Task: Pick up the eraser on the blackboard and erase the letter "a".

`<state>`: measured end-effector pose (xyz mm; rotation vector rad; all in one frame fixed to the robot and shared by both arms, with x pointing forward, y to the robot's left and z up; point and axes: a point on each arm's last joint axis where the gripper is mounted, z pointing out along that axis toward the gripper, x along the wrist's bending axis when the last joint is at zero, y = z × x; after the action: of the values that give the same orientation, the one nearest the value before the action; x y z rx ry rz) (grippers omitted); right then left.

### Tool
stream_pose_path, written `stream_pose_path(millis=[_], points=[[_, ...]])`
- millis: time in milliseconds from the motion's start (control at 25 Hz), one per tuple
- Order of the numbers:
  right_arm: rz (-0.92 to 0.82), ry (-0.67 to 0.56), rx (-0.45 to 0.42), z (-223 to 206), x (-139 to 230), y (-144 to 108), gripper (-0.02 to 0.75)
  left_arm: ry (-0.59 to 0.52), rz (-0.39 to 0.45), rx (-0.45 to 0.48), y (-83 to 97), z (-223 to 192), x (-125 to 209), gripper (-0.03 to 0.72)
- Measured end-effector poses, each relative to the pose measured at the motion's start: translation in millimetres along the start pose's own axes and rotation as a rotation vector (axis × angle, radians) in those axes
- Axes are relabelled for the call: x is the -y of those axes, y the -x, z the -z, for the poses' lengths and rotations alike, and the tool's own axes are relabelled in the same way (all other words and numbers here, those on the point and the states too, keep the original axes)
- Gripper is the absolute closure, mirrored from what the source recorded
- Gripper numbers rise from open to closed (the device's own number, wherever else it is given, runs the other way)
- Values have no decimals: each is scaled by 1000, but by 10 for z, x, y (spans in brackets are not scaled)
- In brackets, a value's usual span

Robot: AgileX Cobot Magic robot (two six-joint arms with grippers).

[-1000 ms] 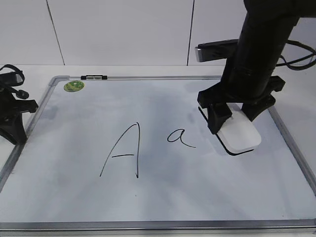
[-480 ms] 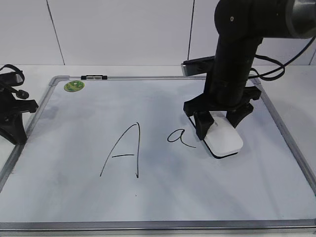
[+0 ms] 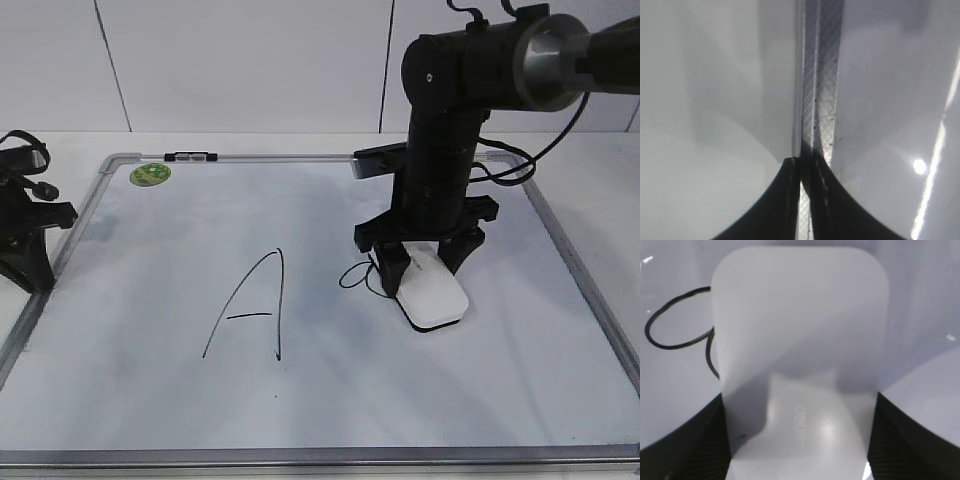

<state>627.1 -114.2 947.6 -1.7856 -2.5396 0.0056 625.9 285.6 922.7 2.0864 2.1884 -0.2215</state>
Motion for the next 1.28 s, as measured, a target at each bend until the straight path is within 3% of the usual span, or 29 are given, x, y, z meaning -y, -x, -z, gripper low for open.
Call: stream_pose_path(millis=[360, 720, 1080, 1280], points=[[26, -16, 13, -36, -20, -87, 188, 0, 0, 2, 1, 0, 0, 674], [143, -11, 24, -59, 56, -567, 188, 0, 0, 2, 1, 0, 0, 674], [127, -6, 47, -58, 43, -517, 188, 0, 0, 2, 1, 0, 0, 674], [69, -10, 10, -52, 12, -367, 188, 2, 0, 1, 1, 0, -2, 674]])
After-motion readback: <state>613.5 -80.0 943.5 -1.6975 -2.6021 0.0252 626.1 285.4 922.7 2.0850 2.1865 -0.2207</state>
